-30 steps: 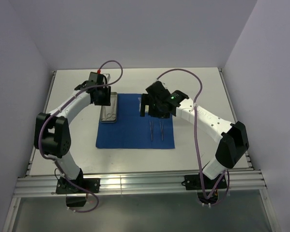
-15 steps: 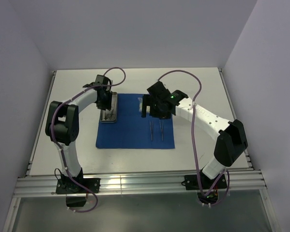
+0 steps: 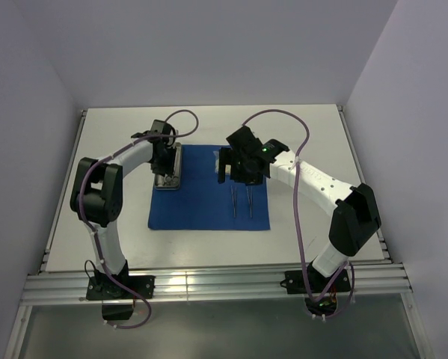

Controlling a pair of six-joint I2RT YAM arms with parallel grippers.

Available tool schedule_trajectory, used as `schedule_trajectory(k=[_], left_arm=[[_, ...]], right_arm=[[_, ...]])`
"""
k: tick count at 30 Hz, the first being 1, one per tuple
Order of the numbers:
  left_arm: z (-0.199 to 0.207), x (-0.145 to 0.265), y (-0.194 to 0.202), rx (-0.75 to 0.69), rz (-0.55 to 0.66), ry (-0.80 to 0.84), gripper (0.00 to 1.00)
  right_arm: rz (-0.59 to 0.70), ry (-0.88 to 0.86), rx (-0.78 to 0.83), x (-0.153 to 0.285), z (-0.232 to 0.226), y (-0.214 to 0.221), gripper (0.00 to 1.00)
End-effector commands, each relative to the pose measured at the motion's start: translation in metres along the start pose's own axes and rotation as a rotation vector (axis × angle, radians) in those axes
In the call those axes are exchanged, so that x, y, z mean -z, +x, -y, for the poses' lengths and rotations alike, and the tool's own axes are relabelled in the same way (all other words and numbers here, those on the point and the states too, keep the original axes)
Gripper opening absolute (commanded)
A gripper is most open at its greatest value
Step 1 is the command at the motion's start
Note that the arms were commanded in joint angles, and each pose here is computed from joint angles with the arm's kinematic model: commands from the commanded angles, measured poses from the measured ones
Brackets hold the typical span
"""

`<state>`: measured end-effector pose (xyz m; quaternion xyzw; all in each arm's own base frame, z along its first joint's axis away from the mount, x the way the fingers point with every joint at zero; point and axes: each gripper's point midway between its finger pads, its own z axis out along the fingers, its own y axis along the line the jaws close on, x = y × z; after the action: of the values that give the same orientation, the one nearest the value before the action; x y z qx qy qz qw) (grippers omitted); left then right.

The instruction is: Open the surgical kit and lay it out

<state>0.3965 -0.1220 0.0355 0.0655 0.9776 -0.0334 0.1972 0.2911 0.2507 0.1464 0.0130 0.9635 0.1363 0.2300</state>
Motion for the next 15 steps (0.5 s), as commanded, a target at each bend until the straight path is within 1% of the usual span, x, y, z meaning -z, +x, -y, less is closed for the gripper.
schedule_trajectory(k=[1, 2, 5, 9, 15], left_arm=[[0.013, 0.02, -0.011, -0.03, 0.054, 0.032, 0.35], [0.013, 0.019, -0.014, -0.027, 0.06, 0.032, 0.35], [0.01, 0.017, -0.022, -0.013, 0.072, 0.007, 0.3], [0.006, 0.012, -0.022, -0.009, 0.046, -0.02, 0.23], [0.01, 0.018, -0.015, -0.016, 0.042, 0.013, 0.25]], right_arm=[[0.011, -0.011, 0.001, -0.003, -0.001, -0.004, 0.99], [0.009, -0.01, 0.001, -0.003, 0.0, -0.003, 0.99], [0.008, -0.009, 0.003, -0.002, 0.0, -0.003, 0.99], [0.007, -0.003, 0.005, -0.002, 0.002, -0.002, 0.99], [0.005, -0.003, 0.001, -0.004, 0.004, -0.002, 0.99]])
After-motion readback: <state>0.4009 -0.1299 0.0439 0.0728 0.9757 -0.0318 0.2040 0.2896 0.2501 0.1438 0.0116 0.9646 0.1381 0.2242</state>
